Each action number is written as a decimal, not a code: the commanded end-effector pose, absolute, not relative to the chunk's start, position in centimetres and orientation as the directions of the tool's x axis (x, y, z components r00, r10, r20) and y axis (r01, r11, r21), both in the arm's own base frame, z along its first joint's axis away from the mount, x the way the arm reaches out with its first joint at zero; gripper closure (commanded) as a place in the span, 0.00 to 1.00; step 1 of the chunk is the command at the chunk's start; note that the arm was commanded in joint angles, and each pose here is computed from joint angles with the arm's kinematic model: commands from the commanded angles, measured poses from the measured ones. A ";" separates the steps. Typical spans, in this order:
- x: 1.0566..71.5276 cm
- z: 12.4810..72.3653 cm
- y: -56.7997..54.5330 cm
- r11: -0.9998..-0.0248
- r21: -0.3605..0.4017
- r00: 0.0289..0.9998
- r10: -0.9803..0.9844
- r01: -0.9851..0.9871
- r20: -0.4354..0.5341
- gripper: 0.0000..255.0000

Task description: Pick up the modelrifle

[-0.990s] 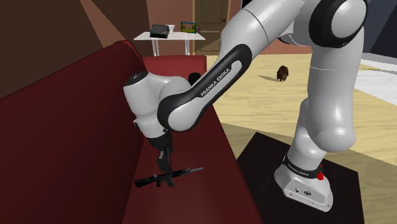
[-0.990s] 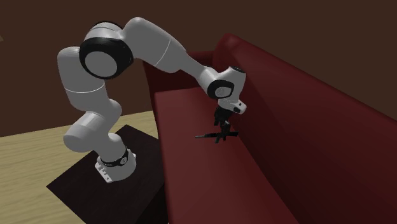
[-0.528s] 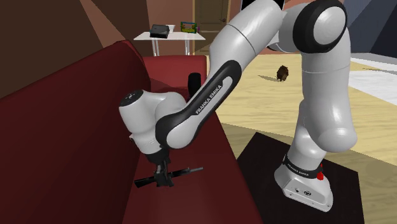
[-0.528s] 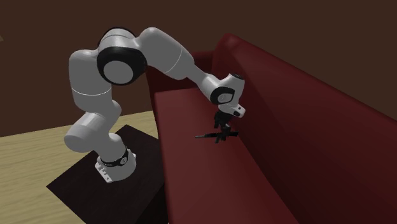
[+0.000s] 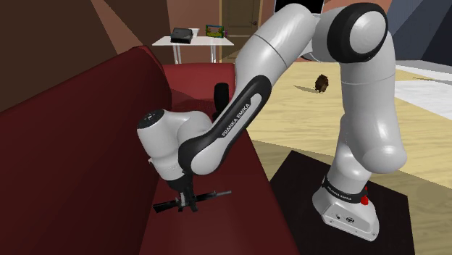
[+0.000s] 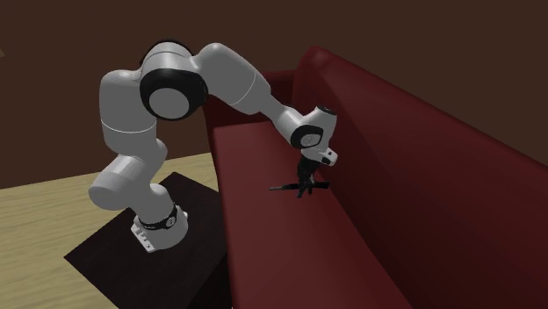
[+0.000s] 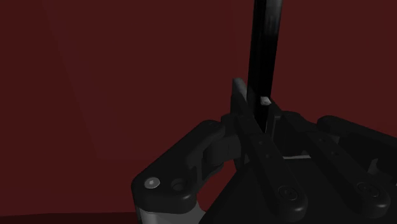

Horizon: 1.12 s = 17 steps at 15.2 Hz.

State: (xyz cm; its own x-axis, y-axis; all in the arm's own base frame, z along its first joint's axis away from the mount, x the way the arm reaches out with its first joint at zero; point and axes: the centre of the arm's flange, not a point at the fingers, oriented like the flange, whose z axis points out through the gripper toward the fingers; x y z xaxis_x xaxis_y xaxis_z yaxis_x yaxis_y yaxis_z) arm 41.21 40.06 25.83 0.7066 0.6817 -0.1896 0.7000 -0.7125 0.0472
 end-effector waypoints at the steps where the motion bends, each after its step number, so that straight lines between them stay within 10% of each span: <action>1: 41.2 25.8 40.1 -0.713 0.047 0.707 0.682 0.700 -0.190 1.00; 17: 41.2 31.6 40.1 -0.712 0.047 0.707 0.682 0.700 -0.190 1.00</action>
